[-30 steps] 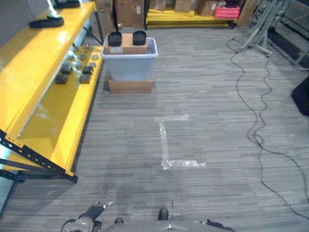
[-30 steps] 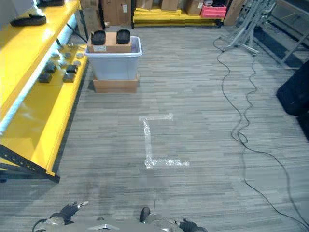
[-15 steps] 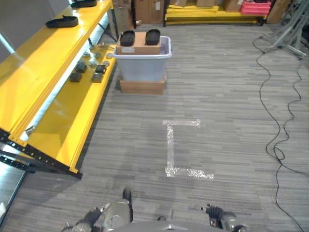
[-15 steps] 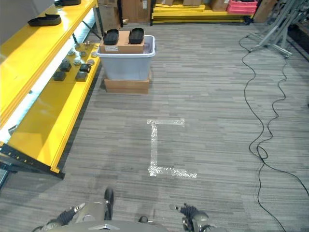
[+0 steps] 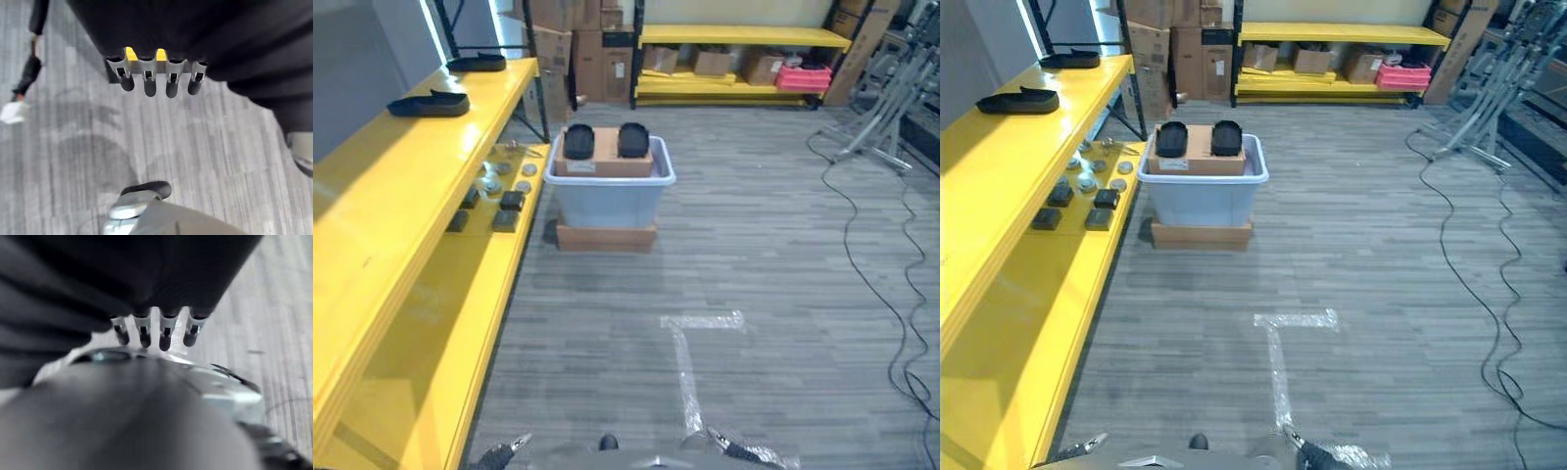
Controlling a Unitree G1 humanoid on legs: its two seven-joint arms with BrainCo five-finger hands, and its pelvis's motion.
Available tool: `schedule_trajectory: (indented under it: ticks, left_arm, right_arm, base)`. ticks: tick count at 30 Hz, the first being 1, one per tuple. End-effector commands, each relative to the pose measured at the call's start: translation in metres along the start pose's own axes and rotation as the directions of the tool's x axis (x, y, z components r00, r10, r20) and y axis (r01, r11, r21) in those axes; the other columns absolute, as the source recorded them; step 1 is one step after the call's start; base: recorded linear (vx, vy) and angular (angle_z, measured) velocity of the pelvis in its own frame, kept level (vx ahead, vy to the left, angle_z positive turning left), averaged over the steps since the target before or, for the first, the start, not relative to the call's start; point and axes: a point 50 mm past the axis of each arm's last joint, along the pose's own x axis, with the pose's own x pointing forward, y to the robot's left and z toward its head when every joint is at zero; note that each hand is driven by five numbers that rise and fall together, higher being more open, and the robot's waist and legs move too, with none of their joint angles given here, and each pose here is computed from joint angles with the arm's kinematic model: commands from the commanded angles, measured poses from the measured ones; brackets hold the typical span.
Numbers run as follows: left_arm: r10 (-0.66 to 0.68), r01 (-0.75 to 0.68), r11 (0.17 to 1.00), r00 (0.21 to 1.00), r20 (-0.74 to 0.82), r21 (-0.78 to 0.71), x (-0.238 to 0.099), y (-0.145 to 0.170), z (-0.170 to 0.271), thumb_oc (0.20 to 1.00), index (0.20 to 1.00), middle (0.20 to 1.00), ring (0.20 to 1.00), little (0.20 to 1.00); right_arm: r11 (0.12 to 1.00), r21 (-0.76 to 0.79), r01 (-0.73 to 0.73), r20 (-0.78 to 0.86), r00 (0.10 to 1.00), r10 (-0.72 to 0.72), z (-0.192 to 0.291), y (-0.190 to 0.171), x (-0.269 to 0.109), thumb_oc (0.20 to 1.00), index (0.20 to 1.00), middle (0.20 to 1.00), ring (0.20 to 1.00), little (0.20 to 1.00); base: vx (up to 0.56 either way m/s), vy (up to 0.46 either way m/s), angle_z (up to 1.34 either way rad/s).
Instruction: Move parts from the plastic box to the shelf.
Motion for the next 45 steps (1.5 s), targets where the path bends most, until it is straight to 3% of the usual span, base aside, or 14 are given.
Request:
schedule_trajectory:
  ticks: [1, 6, 13, 21, 27, 35, 45]
  left_arm:
    - [0.047, -0.053, 0.998, 0.990, 0.130, 0.038, 0.002, 0.014, 0.035, 1.000, 1.000, 1.000, 1.000, 1.000]
    - [0.038, -0.047, 0.997, 0.989, 0.146, 0.059, 0.003, 0.013, 0.043, 1.000, 1.000, 1.000, 1.000, 1.000]
    - [-0.022, 0.022, 0.999, 1.000, 0.004, 0.031, 0.001, -0.007, 0.002, 1.000, 1.000, 1.000, 1.000, 1.000]
    - [-0.052, 0.053, 0.998, 0.998, -0.017, 0.032, -0.002, -0.018, -0.010, 1.000, 1.000, 1.000, 1.000, 1.000]
    - [-0.023, 0.024, 0.999, 0.999, -0.036, 0.038, -0.003, -0.007, -0.018, 1.000, 1.000, 1.000, 1.000, 1.000]
    - [0.084, -0.084, 0.996, 0.996, 0.043, -0.020, 0.000, 0.022, 0.007, 1.000, 1.000, 1.000, 1.000, 1.000]
    - [0.076, -0.077, 0.997, 0.997, 0.016, 0.027, 0.000, 0.016, 0.001, 1.000, 1.000, 1.000, 1.000, 1.000]
  right_arm:
    - [1.000, -0.028, 0.012, 0.056, 0.998, -0.010, 0.024, -0.002, 0.003, 1.000, 1.000, 1.000, 1.000, 1.000]
    - [0.999, -0.029, 0.012, 0.048, 0.999, -0.010, 0.023, -0.002, 0.003, 1.000, 1.000, 1.000, 1.000, 1.000]
    - [0.997, -0.077, 0.004, 0.040, 0.999, -0.001, 0.022, 0.000, 0.004, 1.000, 1.000, 1.000, 1.000, 1.000]
    - [0.992, -0.121, 0.038, 0.078, 0.997, -0.028, 0.039, -0.010, 0.004, 1.000, 1.000, 1.000, 1.000, 1.000]
    - [0.988, -0.152, 0.029, 0.118, 0.993, -0.011, 0.050, -0.008, 0.004, 1.000, 1.000, 1.000, 1.000, 1.000]
    - [0.987, -0.157, 0.018, 0.143, 0.990, 0.004, 0.062, -0.003, 0.005, 1.000, 1.000, 1.000, 1.000, 1.000]
    - [0.990, -0.142, 0.009, 0.044, 0.999, -0.003, 0.033, -0.006, 0.005, 1.000, 1.000, 1.000, 1.000, 1.000]
  base:
    - [0.41, -0.118, 0.20]
    - [0.42, -0.099, 0.83]
    - [0.36, -0.182, -0.02]
    - [0.31, -0.094, -0.39]
    - [0.27, 0.055, -0.60]
    - [0.13, -0.074, -0.21]
    - [0.25, -0.380, 0.17]
